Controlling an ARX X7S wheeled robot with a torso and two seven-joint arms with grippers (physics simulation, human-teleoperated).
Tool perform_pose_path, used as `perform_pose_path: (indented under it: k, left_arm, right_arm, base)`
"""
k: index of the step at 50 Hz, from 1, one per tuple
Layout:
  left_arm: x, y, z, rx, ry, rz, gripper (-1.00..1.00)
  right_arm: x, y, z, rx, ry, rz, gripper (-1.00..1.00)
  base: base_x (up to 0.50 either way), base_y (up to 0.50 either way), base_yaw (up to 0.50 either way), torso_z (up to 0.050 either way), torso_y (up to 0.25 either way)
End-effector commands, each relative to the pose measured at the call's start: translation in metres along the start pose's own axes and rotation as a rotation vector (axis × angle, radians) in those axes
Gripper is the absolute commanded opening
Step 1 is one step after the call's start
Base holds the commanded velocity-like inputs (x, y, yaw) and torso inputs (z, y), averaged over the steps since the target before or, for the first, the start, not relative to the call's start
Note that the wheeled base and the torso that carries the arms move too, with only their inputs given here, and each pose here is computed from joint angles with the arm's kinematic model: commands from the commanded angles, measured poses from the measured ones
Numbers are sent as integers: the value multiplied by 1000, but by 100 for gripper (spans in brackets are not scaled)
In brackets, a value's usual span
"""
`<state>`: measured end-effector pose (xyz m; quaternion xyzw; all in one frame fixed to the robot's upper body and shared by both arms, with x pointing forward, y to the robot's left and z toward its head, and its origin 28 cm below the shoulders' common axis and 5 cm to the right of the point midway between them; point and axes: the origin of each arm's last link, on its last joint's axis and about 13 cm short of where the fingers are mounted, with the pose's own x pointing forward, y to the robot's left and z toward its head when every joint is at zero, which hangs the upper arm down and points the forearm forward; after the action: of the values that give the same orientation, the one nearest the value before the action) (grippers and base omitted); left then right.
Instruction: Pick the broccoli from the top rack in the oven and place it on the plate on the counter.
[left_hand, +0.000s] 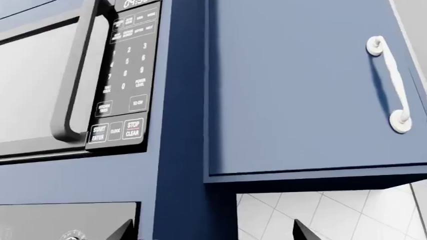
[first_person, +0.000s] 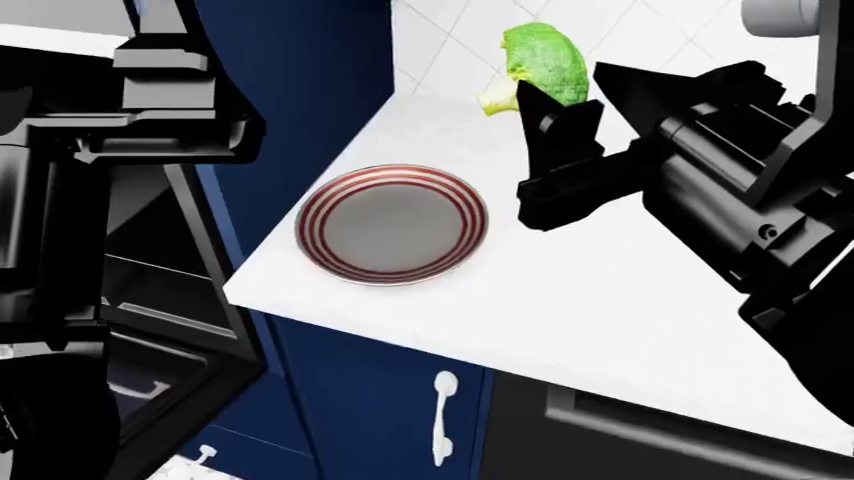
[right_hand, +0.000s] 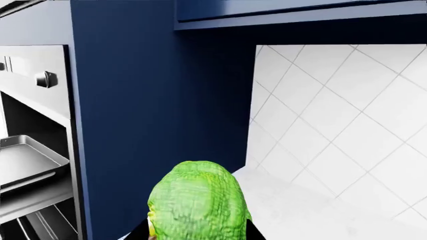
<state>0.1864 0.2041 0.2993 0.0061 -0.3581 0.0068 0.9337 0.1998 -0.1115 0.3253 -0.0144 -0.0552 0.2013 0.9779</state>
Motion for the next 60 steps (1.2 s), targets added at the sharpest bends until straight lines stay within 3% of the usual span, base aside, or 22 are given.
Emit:
perform_pose_path:
  k: [1,17,60]
  left_arm:
    - [0,-1,1,-7,-3,-2,100]
    - [0,-1,-1,-7,-2,-4,100]
    - [0,0,0,-8,-5,-1,100]
  right_arm:
    - [-1,2,-2,-19,2,17,-100]
    - [-1,0,-1,-24,-25,6,-100]
    - [3,2,-8,-44,-2,22,-100]
  base:
    - [464,138,0,0,0]
    - [263,453,0,0,1]
    - [81,-15,0,0,1]
